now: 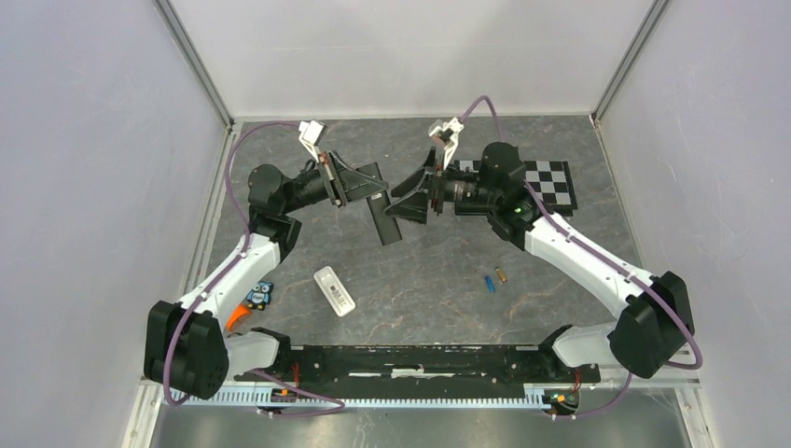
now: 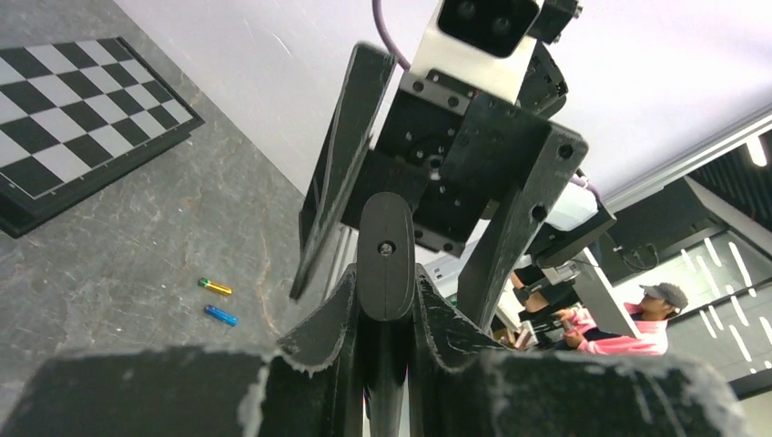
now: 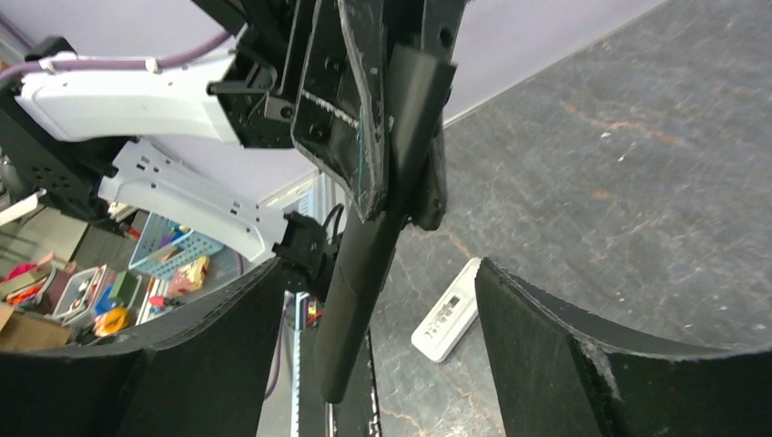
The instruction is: Load the batteries into the remote control
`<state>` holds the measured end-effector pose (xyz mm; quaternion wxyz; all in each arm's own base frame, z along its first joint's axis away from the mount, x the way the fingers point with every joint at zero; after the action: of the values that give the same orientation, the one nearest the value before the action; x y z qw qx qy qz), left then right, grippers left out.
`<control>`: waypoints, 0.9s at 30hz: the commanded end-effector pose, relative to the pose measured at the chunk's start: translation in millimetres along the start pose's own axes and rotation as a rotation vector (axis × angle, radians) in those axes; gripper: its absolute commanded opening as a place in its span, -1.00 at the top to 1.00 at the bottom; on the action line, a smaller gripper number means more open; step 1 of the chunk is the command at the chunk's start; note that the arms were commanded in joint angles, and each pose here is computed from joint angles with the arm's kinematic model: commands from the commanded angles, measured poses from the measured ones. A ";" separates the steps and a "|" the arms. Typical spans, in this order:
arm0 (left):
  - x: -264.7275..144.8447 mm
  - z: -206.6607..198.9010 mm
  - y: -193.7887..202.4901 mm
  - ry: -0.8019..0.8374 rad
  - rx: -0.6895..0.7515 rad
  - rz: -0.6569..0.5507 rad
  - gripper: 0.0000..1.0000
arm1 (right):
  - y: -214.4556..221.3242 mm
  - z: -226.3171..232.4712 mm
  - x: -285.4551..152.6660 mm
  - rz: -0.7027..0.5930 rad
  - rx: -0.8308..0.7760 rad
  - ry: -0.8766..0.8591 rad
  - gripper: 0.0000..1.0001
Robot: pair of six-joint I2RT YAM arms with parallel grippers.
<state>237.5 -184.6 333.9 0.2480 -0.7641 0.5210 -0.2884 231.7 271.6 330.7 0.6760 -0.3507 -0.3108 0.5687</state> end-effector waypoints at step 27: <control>-1.0 -28.2 -18.2 0.062 0.235 -0.073 0.78 | 12.2 7.6 33.0 -0.020 0.078 -0.155 -0.03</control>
<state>233.0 -181.4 346.6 0.2834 -0.7481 0.4942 -0.3404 229.3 305.5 319.3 0.6754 -0.2950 -0.3151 0.5979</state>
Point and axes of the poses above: each gripper's point midway between its finger pads, its own x axis out along the fingers, its own z axis along the line the jaws close on, y = z × x, the point moved 7 cm from there along -x, back along the fingers, and after that the axes turned 5 degrees about x, right-handed, at the moved point
